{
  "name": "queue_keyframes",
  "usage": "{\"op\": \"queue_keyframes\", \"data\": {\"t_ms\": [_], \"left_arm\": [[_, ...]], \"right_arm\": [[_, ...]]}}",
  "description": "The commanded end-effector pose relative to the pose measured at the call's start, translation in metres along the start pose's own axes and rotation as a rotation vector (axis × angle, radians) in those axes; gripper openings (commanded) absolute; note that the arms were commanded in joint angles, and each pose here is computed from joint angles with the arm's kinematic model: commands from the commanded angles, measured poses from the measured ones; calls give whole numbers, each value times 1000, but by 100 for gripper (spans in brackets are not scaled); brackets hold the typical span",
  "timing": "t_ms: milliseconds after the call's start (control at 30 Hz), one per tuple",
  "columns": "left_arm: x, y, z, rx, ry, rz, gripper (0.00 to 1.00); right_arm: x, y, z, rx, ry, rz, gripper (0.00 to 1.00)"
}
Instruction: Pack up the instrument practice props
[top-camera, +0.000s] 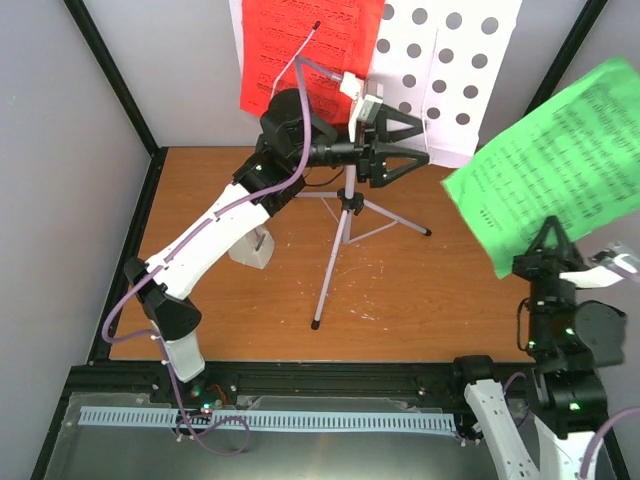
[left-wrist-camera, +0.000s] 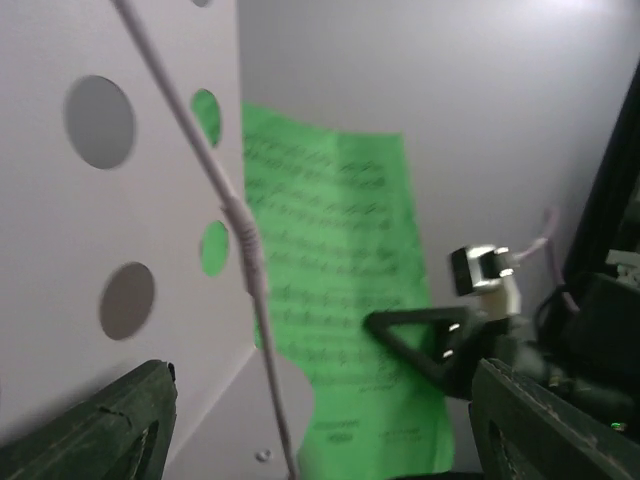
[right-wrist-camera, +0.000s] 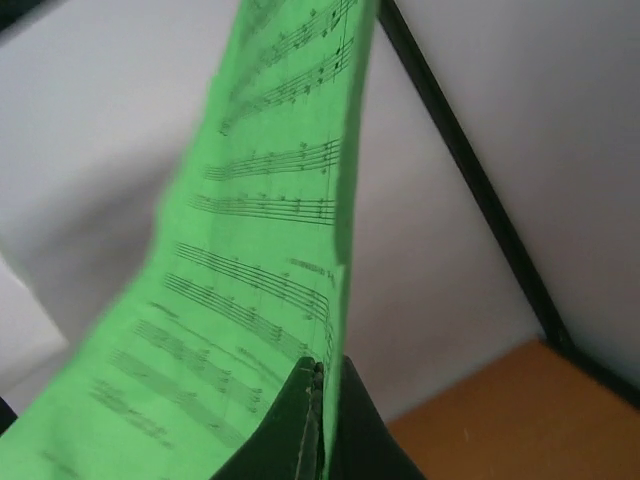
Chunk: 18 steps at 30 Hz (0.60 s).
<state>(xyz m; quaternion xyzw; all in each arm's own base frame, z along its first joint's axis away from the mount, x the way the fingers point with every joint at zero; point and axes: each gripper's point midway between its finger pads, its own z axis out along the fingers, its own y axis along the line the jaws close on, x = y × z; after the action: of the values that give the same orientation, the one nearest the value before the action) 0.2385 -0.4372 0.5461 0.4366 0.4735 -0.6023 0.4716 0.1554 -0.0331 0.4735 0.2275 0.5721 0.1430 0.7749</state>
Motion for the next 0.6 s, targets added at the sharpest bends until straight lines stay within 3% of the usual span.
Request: {"op": "queue_keyframes", "data": {"t_ms": [0, 167, 300, 567], "left_arm": [[7, -38, -15, 106, 17, 62, 82], [37, -53, -38, 103, 20, 93, 87], [84, -58, -57, 89, 81, 67, 91], [183, -33, -98, -122, 253, -55, 95]], "right_arm": [[98, -39, 4, 90, 237, 169, 3], [209, -57, 0, 83, 507, 413, 3], [283, -67, -15, 102, 731, 525, 3], [363, -91, -57, 220, 1008, 641, 3]]}}
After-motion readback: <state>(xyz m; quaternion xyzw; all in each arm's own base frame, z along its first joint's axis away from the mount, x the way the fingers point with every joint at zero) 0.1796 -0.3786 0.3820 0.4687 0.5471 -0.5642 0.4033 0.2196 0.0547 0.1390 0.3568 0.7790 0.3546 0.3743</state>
